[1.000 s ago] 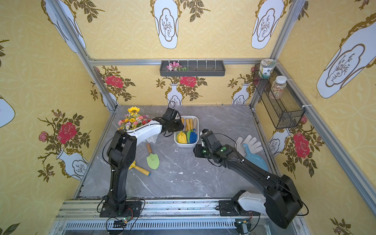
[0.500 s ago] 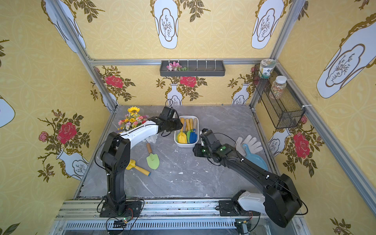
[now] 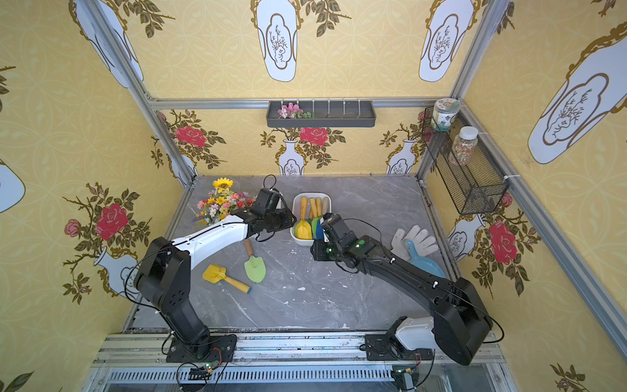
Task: Put the shovel into the storage box
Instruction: Pick up the shovel from the center of the board.
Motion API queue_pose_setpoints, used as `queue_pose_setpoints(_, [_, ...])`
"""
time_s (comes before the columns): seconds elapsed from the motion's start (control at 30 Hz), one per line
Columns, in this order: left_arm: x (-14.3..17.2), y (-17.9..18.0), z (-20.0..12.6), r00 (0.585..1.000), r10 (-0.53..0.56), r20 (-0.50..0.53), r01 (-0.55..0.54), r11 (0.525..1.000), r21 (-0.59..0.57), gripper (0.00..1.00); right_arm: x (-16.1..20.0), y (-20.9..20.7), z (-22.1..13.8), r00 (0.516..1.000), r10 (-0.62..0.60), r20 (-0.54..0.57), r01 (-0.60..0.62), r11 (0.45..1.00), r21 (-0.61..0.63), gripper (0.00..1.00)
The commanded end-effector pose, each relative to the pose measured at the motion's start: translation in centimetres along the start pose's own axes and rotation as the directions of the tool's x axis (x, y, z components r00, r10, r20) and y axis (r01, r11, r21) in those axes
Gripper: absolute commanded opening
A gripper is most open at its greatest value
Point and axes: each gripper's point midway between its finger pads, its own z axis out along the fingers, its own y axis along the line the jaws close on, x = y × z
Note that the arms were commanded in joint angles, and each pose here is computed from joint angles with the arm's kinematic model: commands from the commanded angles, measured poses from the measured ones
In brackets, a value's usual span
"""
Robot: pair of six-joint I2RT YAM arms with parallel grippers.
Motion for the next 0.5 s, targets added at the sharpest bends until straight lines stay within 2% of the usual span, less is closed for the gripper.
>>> queue_pose_setpoints(0.0, [0.7, 0.7, -1.0, 0.999, -0.031, 0.017, 0.031, 1.0, 0.002, 0.39, -0.3, 0.8, 0.4, 0.999, -0.039, 0.01, 0.039, 0.999, -0.003, 0.47])
queue_pose_setpoints(0.47, [5.5, 5.7, -5.5, 0.987, -0.153, 0.059, 0.156, 0.986, -0.057, 0.37, 1.3, 6.4, 2.8, 0.985, -0.169, -0.045, 0.161, 0.976, -0.147, 0.47])
